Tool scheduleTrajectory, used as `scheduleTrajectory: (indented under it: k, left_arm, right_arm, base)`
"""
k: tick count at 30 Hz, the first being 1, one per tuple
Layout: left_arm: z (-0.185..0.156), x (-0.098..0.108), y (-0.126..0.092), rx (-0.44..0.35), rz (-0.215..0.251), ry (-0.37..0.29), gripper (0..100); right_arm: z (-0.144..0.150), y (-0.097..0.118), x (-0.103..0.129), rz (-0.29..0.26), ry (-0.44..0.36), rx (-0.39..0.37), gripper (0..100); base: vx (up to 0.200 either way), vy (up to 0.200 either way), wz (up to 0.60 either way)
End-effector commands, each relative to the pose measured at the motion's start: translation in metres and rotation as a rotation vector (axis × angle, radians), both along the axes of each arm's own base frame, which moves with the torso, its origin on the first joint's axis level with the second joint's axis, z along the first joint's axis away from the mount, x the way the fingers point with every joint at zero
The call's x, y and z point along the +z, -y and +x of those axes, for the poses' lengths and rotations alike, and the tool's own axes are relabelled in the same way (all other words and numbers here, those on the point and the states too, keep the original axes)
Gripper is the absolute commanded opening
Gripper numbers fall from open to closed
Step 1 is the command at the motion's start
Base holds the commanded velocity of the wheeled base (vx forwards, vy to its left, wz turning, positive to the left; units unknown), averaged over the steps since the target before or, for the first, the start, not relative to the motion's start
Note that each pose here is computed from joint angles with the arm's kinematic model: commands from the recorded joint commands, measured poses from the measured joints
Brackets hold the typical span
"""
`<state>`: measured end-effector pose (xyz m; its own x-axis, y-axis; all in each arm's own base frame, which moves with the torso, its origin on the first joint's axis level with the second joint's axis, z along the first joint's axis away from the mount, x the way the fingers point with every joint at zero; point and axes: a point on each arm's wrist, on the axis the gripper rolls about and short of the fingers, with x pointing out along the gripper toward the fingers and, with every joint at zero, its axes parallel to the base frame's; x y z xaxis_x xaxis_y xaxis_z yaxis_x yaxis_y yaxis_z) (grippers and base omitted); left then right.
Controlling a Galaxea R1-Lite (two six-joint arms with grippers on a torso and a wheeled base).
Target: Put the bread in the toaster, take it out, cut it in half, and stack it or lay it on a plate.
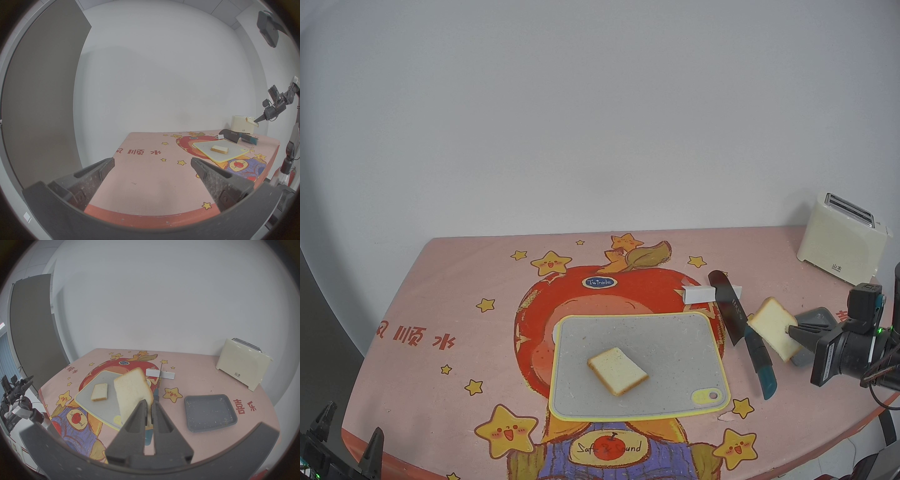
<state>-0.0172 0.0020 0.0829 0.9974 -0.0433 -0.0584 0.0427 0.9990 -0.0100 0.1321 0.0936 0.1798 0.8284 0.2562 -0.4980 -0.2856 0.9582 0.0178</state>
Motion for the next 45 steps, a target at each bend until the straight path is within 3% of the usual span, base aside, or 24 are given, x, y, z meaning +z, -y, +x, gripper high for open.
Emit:
scheduleTrajectory:
  k: [1,13,19,45]
  left_arm:
    - [0.0010,-0.0049,0.0001,0.001,0.000,-0.018,100]
    - [0.0010,-0.0049,0.0001,0.001,0.000,-0.018,100]
    - [0.0010,-0.0049,0.0001,0.001,0.000,-0.018,100]
    - [0.0010,-0.0051,0.0001,0.007,-0.002,-0.020,100]
  right_arm:
    - [0.0006,-0.0006,-0.0006,-0.002,-0.003,0.000,0]
    - [0.0004,-0.0004,-0.0004,-0.001,-0.002,0.000,0]
    - [0.0006,-0.0003,-0.0001,-0.001,-0.002,-0.001,0]
    - [0.0022,-0.0018,-0.0030,-0.011,-0.014,0.000,0]
  base:
    - [0.000,-0.200,0.00]
    - [0.000,-0.050,0.00]
    - [0.000,-0.200,0.00]
    - [0.000,-0.046,0.00]
